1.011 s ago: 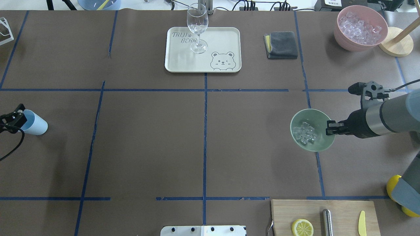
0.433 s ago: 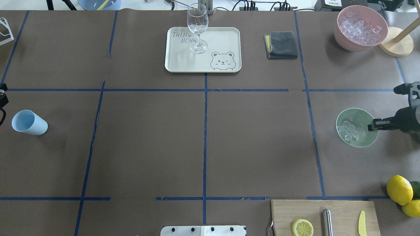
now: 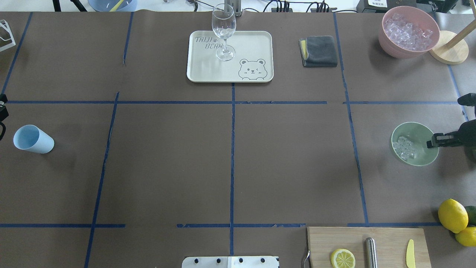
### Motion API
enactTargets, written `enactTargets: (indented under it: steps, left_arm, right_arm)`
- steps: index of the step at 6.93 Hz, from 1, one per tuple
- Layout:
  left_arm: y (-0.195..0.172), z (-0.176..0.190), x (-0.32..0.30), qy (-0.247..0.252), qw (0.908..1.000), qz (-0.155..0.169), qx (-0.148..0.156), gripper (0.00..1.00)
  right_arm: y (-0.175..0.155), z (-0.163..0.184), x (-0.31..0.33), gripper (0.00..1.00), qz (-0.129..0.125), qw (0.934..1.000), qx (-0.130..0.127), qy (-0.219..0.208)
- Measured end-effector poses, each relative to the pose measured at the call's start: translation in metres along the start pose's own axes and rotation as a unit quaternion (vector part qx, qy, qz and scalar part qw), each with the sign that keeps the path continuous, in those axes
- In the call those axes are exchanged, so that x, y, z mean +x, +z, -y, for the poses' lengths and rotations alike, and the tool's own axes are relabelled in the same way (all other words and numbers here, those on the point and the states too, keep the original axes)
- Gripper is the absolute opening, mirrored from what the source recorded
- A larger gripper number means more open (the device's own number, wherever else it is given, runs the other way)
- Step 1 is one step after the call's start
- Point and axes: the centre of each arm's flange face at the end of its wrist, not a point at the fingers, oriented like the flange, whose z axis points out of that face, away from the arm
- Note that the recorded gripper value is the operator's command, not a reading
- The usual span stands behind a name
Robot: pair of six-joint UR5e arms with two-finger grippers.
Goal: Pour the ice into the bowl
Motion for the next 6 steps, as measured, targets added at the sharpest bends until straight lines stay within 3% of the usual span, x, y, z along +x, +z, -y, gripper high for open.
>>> enactTargets:
  steps: [2,4,6]
  left_arm:
    - [0.001,0.000,-0.006,-0.002,0.9993,-0.021,-0.031,1.00]
    - [0.004,0.012,-0.025,0.028,0.9979,-0.029,-0.051,1.00]
    - [0.012,0.038,-0.061,0.062,0.9896,-0.057,-0.117,1.00]
  right_arm:
    - [-0.007,0.006,0.010,1.00,-0.008,0.9999,0.008,-0.012]
    - [-0.024,0.017,0.035,1.00,-0.037,0.9979,0.006,-0.053]
    - [-0.051,0.033,0.064,1.00,-0.071,0.9922,-0.004,-0.102]
